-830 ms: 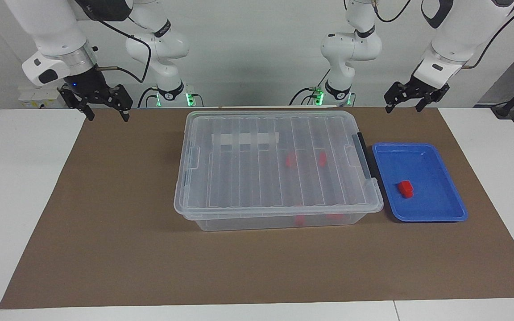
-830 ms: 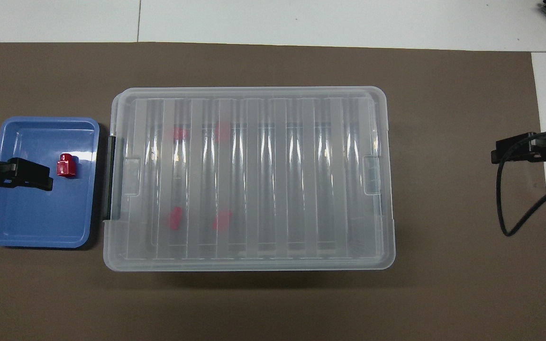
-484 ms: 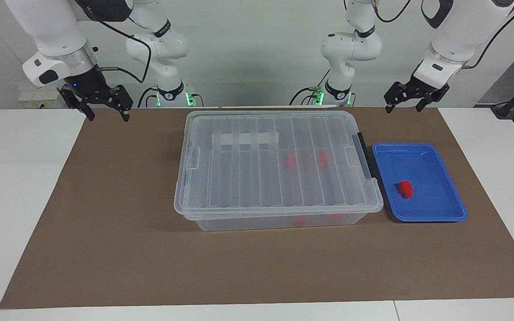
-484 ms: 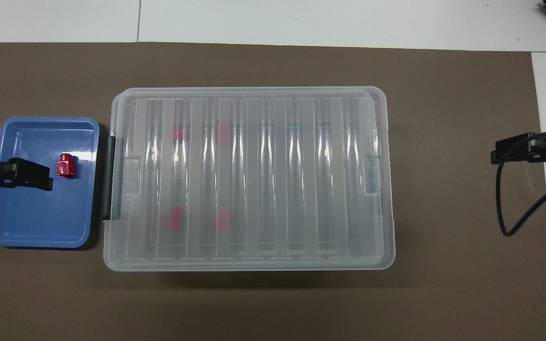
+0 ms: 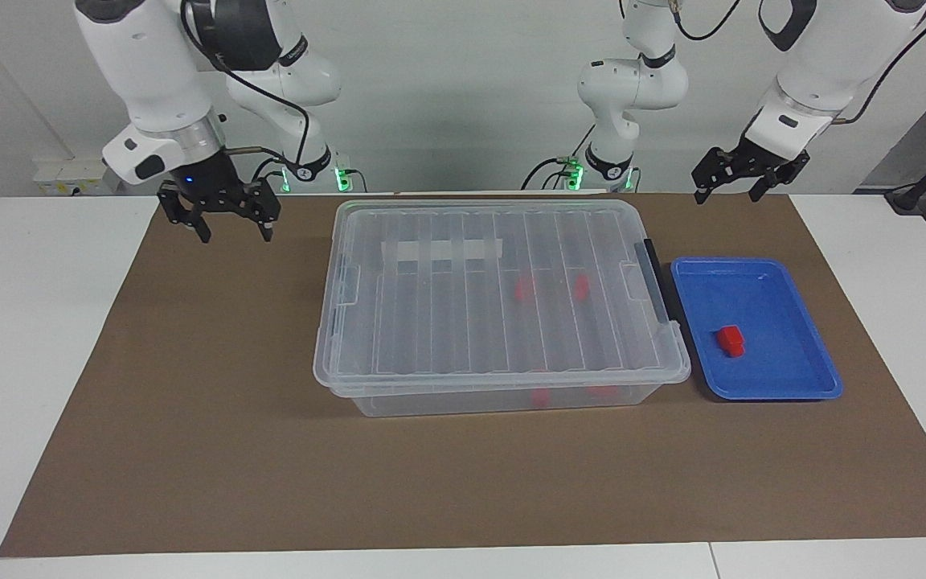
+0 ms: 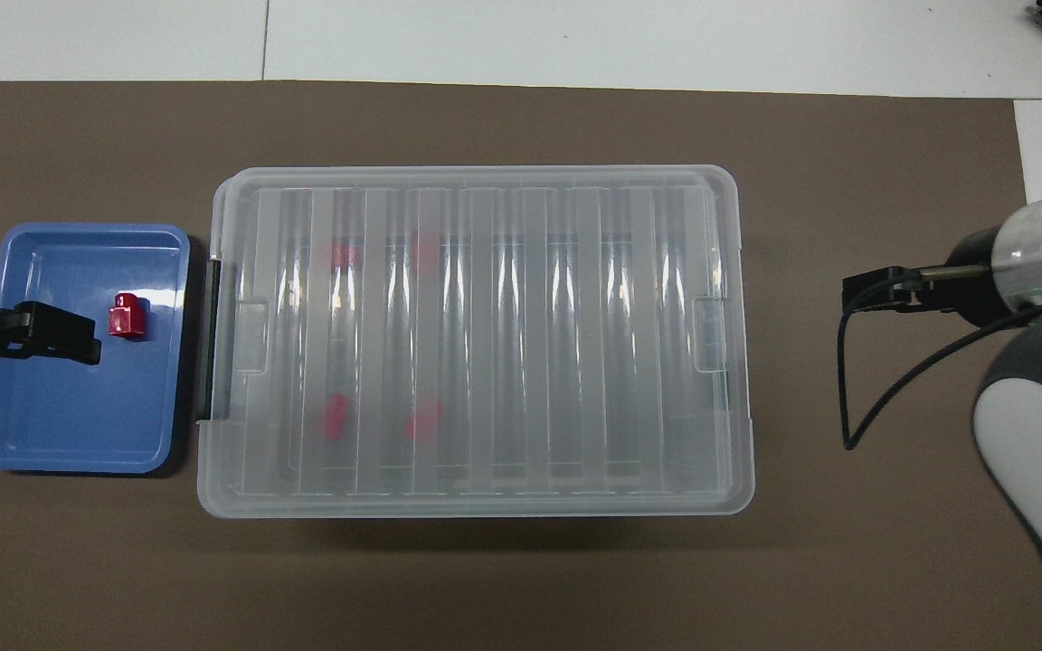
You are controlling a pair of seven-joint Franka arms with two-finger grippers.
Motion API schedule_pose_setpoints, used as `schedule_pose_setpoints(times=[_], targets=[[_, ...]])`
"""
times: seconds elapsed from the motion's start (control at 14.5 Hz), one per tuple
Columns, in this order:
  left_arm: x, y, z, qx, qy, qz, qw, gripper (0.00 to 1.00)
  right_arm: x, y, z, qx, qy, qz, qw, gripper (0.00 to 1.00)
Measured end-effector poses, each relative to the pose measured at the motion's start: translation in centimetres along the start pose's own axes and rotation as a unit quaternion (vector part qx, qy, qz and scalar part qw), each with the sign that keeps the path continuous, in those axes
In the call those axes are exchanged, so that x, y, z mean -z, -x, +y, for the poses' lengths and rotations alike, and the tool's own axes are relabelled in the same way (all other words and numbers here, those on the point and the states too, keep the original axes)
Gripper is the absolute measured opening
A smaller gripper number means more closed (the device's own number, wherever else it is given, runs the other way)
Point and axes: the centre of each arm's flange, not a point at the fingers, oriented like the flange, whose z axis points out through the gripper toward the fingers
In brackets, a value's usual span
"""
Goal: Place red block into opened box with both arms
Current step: 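Reach the right gripper to the clear lid's edge and grasp it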
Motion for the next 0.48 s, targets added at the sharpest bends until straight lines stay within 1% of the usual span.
schedule_pose_setpoints(times=[0.21,0.35,0.48], targets=[[0.0,0.0,0.0,0.0,0.0,0.0,1.0,1.0,-3.5,0.6,-4.6,0.009,-0.003,0.006,1.0,1.0],[0.0,0.0,0.0,0.0,0.0,0.0,1.0,1.0,-6.2,0.9,-6.6,0.013,-0.005,0.012,1.0,1.0],[0.0,0.0,0.0,0.0,0.0,0.0,1.0,1.0,-8.4,1.1,-7.6,0.018,-0.004,0.005,1.0,1.0]])
